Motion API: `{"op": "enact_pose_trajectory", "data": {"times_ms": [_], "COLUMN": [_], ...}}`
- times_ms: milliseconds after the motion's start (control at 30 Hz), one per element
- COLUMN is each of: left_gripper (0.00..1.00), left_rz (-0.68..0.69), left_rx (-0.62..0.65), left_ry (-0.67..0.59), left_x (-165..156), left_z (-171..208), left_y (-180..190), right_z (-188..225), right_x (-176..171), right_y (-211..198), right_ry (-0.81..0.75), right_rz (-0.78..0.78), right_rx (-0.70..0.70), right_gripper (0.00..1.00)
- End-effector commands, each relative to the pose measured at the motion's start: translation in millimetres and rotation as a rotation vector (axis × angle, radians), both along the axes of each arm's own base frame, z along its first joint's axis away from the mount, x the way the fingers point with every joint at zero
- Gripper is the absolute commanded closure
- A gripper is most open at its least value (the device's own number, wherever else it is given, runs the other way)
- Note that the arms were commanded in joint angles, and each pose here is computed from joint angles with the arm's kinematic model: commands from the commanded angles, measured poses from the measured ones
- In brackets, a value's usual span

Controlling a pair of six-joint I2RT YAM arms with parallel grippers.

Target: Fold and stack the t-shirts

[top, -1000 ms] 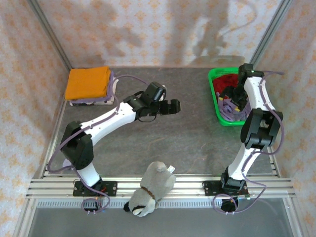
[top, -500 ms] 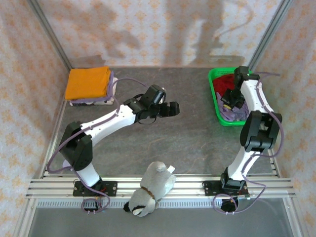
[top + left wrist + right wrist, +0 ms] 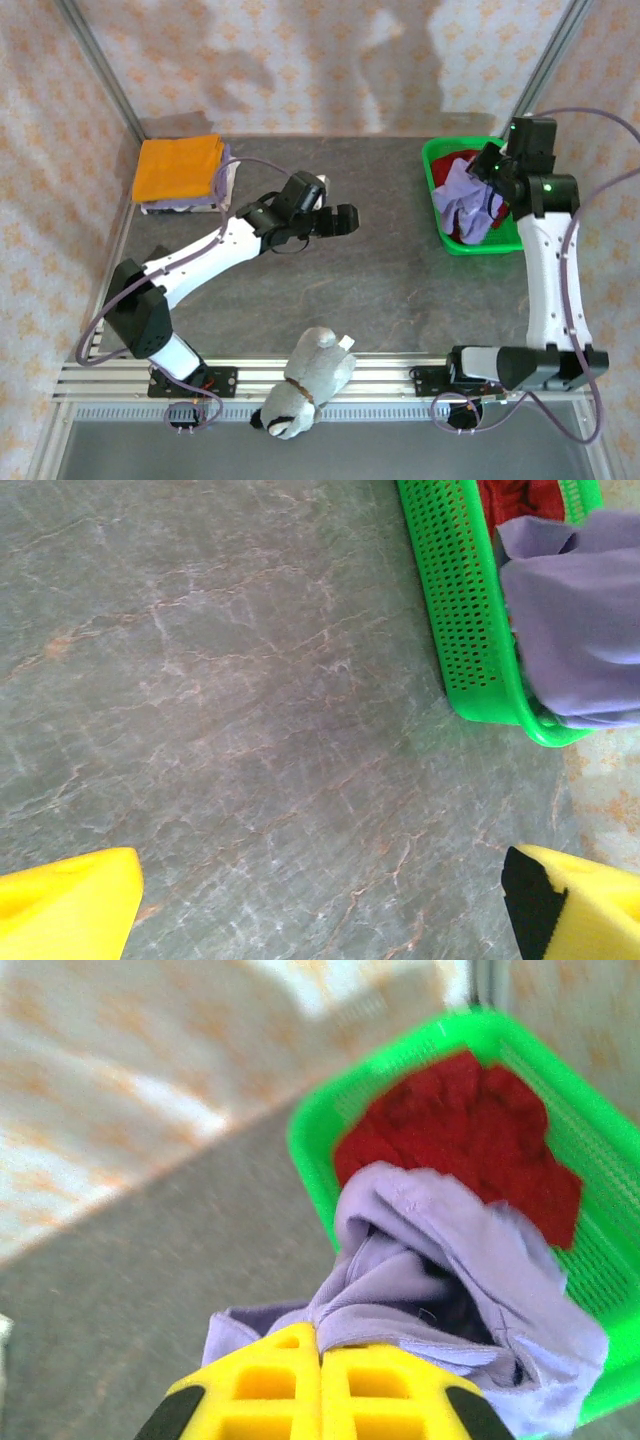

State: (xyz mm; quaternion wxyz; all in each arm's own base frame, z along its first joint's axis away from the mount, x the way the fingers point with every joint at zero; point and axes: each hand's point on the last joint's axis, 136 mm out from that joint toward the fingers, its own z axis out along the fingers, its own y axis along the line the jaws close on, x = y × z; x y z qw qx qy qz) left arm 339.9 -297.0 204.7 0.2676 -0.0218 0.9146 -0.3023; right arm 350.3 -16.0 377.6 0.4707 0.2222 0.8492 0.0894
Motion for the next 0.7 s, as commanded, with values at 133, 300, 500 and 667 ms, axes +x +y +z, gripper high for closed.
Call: {"op": "enact_pose_trajectory", "data": {"times_ms": [133,300,500,667], "left_gripper": [0.07,0.07,0.07,0.07], "left_rz": [0.104,0.172,0.238,0.293], "left_rx": [-0.023,-0.004,0.008,0.019], "left_ry": [-0.011,-0.002,0.018,0.049], "left_x": [3,-1,-15,-32], "left_z": [6,4,0,-11], "left_y": [48,88,129,154], "right_z": [170,187,123,27], "right_x": [-39,-40,-1,35], "right_y": [35,67,143,233], "right_ry": [-0.629,-0.676,-0.439,-0.158], "right_rz": [0.148,0.249,0.370,0.502], "right_rx": [0.002,0.074,0.100,0.158], "right_gripper": [1.00,1.00,0.99,0.97]}}
